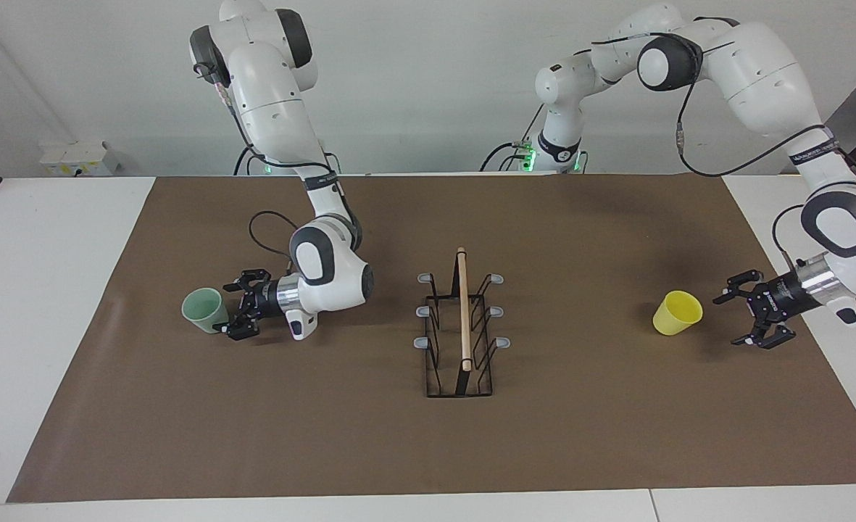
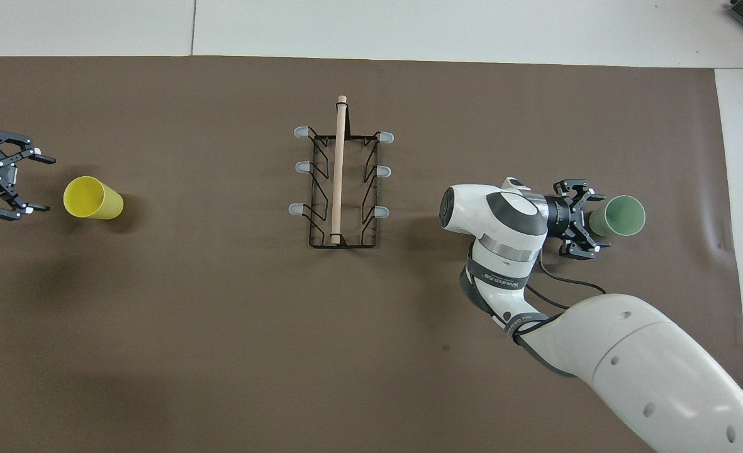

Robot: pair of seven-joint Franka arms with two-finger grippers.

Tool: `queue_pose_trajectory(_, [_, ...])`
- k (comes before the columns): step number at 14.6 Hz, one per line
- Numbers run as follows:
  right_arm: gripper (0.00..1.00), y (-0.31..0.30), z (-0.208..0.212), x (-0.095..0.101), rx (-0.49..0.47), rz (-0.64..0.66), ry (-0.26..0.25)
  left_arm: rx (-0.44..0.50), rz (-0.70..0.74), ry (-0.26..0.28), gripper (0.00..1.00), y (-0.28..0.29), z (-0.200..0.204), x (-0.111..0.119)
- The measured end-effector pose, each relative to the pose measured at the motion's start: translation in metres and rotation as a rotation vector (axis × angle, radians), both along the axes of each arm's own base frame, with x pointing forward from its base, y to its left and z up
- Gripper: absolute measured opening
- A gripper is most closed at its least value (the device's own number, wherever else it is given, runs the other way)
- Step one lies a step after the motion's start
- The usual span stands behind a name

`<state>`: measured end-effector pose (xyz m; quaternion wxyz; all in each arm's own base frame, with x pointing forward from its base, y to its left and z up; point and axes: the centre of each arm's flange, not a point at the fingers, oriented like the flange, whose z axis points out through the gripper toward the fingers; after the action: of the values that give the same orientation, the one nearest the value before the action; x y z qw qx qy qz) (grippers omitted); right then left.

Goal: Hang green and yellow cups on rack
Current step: 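Close the left gripper on the yellow cup while the right gripper grasps the green cup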

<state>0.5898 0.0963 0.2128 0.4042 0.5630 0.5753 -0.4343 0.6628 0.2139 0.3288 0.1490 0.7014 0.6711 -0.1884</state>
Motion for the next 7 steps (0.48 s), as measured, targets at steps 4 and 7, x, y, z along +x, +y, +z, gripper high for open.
queue_pose_trajectory(4, [1.00,-0.007,-0.007,0.001,-0.033,0.024,0.004,-0.052,0.073,0.003,1.00,-0.003,-0.021,-0.019])
queue_pose_trajectory(7, [0.99,-0.013,-0.012,0.001,-0.068,0.048,-0.009,-0.095,0.118,-0.001,1.00,0.000,-0.033,-0.027])
